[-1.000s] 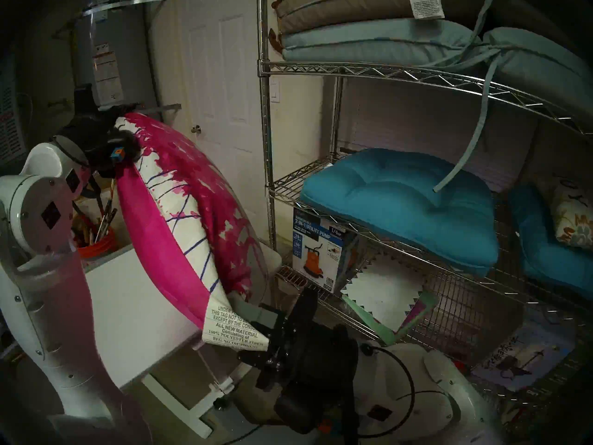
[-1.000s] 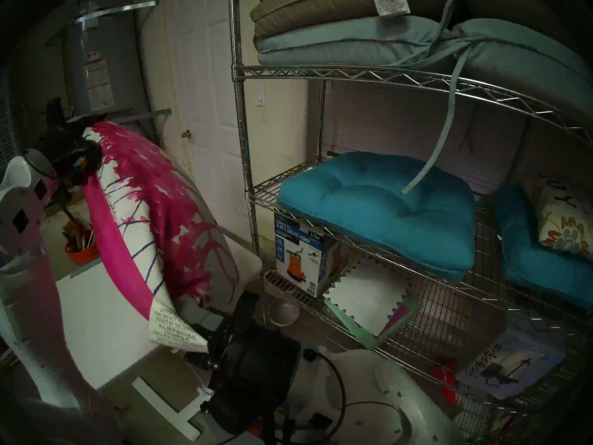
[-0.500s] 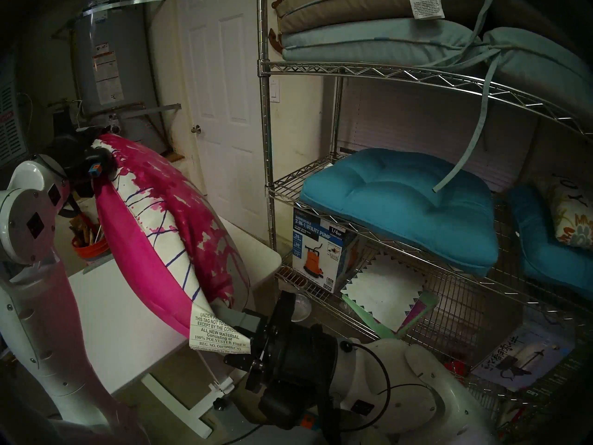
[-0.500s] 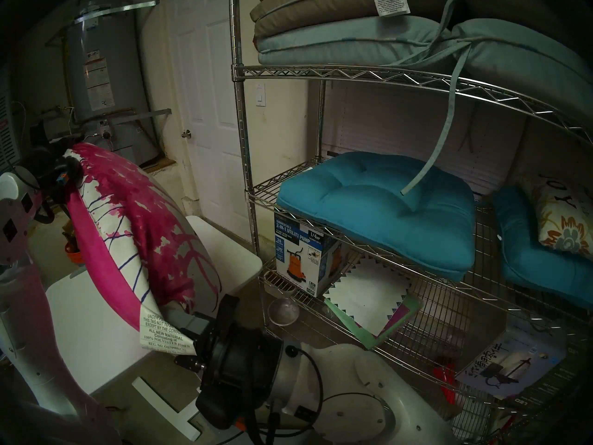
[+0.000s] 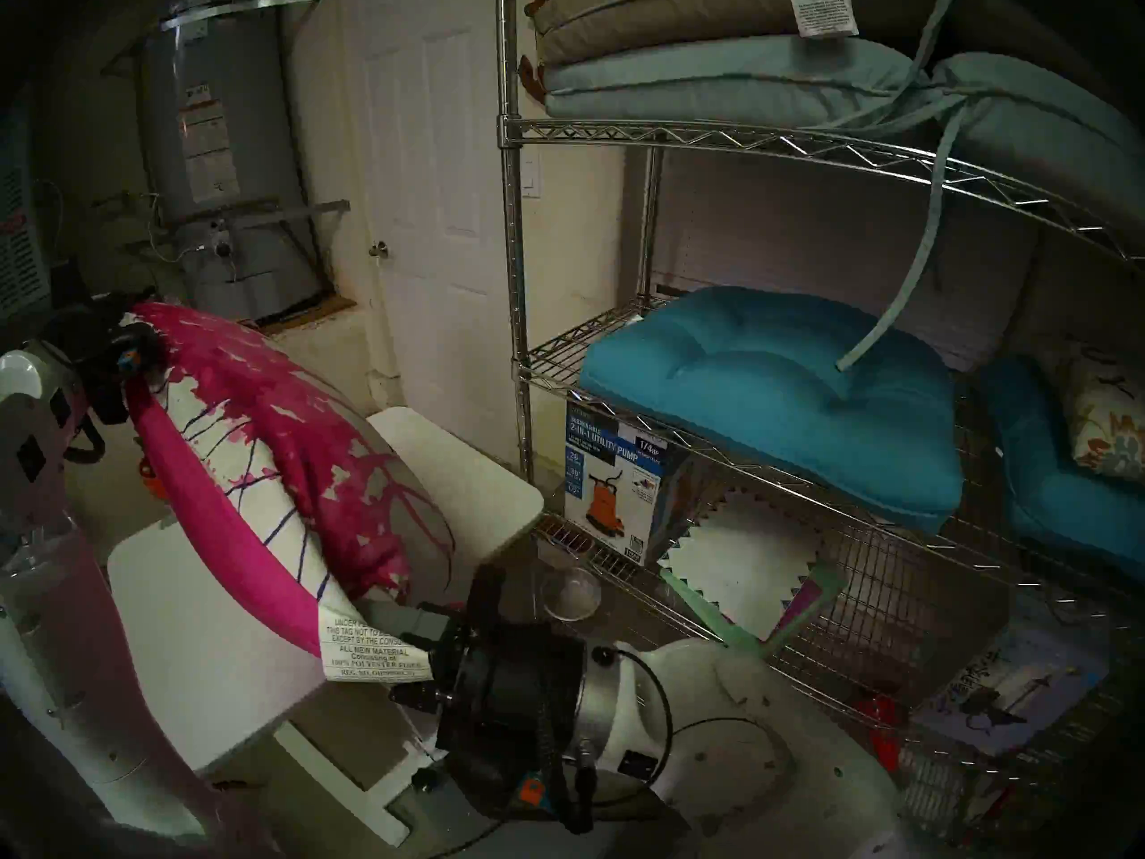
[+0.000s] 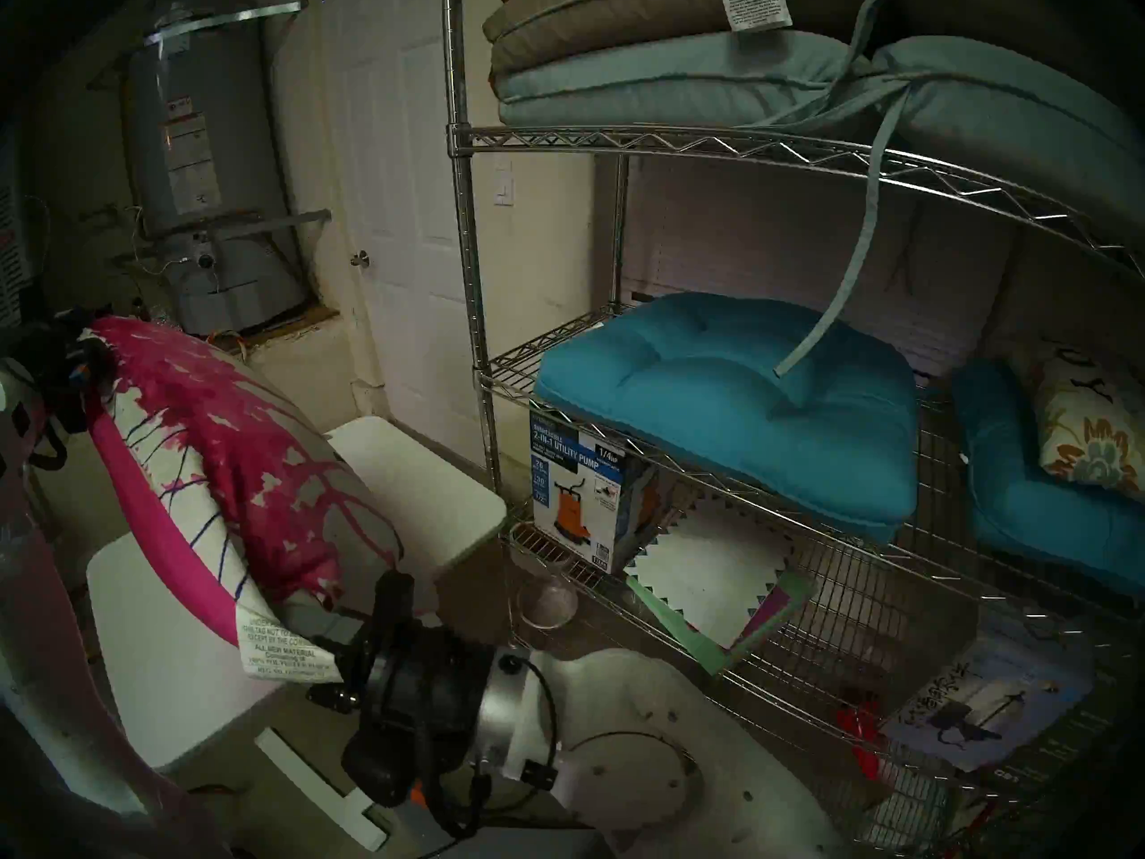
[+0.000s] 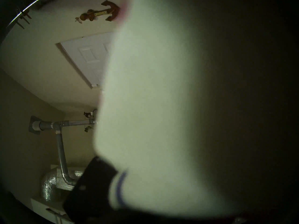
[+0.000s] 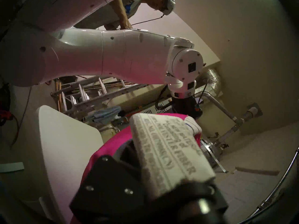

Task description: Take cushion off the shelf

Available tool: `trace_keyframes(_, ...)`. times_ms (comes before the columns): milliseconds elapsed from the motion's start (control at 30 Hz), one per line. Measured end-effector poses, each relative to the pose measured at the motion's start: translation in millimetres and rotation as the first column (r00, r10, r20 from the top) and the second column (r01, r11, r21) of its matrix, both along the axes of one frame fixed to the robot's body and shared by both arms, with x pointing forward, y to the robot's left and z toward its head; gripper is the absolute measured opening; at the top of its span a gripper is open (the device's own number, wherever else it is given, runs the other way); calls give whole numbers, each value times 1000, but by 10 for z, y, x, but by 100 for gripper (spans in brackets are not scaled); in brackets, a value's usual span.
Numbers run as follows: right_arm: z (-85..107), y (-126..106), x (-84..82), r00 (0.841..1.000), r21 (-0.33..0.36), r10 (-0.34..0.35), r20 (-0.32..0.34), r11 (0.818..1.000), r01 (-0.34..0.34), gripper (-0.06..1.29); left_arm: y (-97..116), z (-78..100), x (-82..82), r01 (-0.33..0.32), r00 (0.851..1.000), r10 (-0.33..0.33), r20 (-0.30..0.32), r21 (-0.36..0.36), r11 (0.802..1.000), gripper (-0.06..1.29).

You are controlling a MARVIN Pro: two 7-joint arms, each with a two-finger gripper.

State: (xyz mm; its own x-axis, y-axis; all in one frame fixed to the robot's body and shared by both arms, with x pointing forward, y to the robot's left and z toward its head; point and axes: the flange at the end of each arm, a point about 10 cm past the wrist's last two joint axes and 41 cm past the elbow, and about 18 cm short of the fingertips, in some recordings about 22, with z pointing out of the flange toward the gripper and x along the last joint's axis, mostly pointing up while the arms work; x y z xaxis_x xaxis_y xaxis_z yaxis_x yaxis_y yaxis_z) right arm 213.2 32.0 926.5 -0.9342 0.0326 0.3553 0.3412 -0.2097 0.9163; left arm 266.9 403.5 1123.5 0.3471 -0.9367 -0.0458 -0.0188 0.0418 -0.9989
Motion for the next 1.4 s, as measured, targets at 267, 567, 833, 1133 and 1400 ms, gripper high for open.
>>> trace_keyframes(267,-91,236,110,1000,-33,27,-13,999,-28,6,167,-110,14,-27,999,26,-34,-32,999,16)
trace_keyframes(567,-163,543,226,998,-76,63,-20,995,-64,5,482,-346,103,-56,995,47,-93,-94,994,16)
trace_keyframes(833,-209,833,289,995,-111,99,-23,989,-101,5,797,-558,139,-93,988,73,-134,-152,984,15)
trace_keyframes(1133,-311,1149,328,991,-164,131,-33,977,-135,5,1087,-826,200,-116,980,78,-181,-211,971,15)
trace_keyframes(1400,-484,1433,363,988,-234,145,-53,960,-154,5,1312,-1126,285,-123,973,63,-223,-266,956,15)
